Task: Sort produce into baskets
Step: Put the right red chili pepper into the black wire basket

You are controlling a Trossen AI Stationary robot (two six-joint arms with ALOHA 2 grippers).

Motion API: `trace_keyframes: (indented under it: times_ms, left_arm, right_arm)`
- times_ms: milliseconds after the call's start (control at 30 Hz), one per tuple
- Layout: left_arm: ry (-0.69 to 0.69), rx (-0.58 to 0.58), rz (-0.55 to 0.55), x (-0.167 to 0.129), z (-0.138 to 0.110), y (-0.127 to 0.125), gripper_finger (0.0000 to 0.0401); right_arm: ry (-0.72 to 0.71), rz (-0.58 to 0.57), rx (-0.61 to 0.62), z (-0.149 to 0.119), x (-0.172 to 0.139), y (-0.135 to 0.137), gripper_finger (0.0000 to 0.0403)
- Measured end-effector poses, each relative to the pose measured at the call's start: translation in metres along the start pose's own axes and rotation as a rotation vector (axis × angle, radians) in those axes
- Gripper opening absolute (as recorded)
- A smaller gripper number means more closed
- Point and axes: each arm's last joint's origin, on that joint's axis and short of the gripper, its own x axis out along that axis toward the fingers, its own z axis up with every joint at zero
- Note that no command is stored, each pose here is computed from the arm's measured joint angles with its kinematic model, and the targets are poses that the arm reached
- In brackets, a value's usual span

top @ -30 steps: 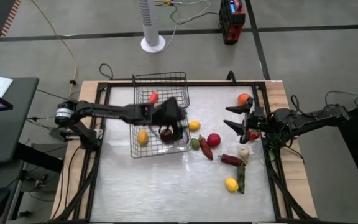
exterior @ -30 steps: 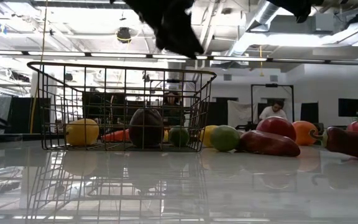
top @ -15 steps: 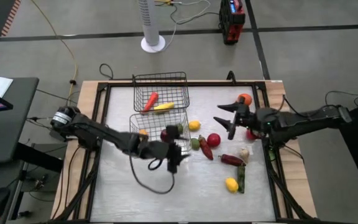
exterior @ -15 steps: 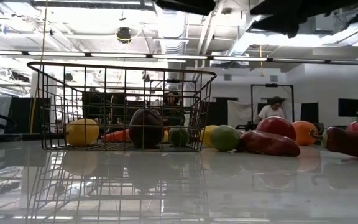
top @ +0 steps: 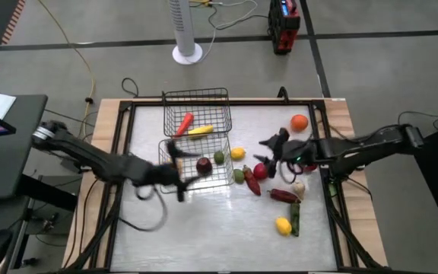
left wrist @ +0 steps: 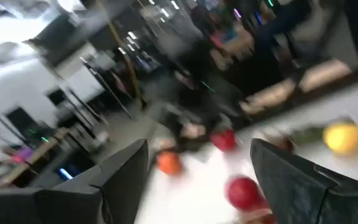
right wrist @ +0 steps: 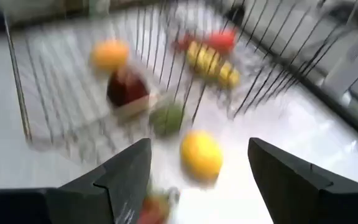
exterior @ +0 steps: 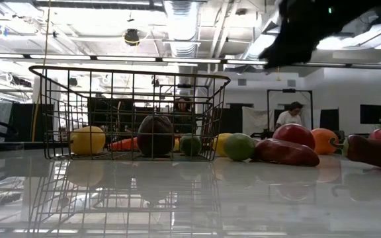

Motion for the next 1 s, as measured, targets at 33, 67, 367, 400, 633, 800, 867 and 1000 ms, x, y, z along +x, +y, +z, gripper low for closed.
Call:
trace_keyframes:
  times_ms: [33,67,367,400,633,800,867,1000]
  left_arm:
    - [-0.027,-0.018,0.025,-0.010,0.002,0.011,0.0272]
    - [-0.047,-0.036,0.046,-0.018,0.003,0.021,0.0272]
    - [-0.192,-0.278,0.161,-0.080,-0.005,0.076,0.0272]
    - [-0.195,-0.286,0.161,-0.085,-0.007,0.078,0.0272]
    - [-0.141,-0.320,0.107,-0.100,-0.015,0.081,0.0272]
    - [-0.121,-0.351,0.098,-0.100,-0.017,0.079,0.0272]
    - [-0.107,-0.353,0.088,-0.100,-0.018,0.078,0.0272]
    - [-0.095,-0.347,0.082,-0.099,-0.020,0.077,0.0272]
  right_arm:
    - [0.033,0.003,-0.017,-0.005,0.005,0.003,0.0302]
    - [0.059,0.016,-0.029,-0.008,0.009,0.006,0.0308]
    - [0.453,0.071,0.154,0.011,0.008,0.029,0.0359]
    - [0.510,0.057,0.167,0.012,0.007,0.034,0.0359]
    - [0.690,-0.005,0.197,0.008,0.004,0.080,0.0345]
    - [0.705,-0.086,0.118,-0.019,0.016,0.113,0.0329]
    - [0.733,-0.122,0.094,-0.034,0.020,0.124,0.0323]
    - [0.775,-0.188,0.057,-0.060,0.026,0.140,0.0311]
